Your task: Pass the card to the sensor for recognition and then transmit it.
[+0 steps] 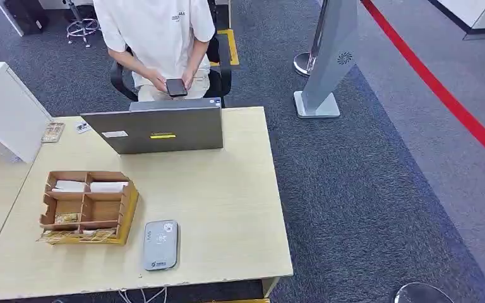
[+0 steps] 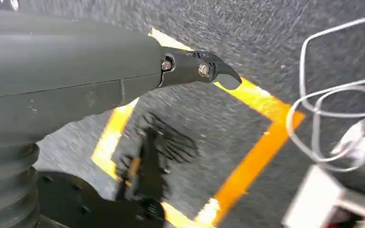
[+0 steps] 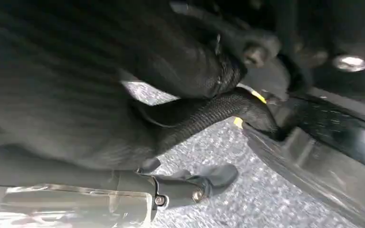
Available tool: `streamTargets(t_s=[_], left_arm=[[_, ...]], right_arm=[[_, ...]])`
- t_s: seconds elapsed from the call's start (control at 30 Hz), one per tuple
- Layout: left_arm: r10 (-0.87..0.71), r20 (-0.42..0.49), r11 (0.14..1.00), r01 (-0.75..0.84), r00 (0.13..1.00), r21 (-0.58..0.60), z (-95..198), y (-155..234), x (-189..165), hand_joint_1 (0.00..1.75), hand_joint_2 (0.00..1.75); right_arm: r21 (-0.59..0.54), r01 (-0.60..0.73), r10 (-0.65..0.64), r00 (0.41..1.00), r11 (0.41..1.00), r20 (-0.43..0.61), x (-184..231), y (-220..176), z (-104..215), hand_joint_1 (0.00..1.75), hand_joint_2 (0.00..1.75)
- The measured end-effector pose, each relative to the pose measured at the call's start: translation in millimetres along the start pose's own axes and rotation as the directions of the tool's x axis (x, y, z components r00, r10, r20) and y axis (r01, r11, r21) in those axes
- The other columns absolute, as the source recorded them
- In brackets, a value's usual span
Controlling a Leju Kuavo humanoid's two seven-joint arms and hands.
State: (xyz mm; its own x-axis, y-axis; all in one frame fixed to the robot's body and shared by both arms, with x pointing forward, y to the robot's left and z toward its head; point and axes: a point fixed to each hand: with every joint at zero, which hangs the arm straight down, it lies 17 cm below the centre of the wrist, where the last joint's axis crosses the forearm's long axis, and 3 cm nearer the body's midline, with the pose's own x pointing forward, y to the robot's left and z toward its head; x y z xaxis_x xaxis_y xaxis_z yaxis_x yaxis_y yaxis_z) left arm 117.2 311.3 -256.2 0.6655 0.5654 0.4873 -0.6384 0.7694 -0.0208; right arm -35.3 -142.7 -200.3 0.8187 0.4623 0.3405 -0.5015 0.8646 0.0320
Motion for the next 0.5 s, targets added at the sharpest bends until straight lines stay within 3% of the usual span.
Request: streamTargets(t_s=[0.5], left_arm=[[0.274, 0.181, 0.936, -0.305, 0.945, 0.174, -1.3, 29.4, 39.7, 0.00, 1.75]], right_arm=[[-0.098, 0.200, -0.191, 0.977, 0.975, 0.093, 19.9, -56.3, -21.8, 0.00, 1.75]])
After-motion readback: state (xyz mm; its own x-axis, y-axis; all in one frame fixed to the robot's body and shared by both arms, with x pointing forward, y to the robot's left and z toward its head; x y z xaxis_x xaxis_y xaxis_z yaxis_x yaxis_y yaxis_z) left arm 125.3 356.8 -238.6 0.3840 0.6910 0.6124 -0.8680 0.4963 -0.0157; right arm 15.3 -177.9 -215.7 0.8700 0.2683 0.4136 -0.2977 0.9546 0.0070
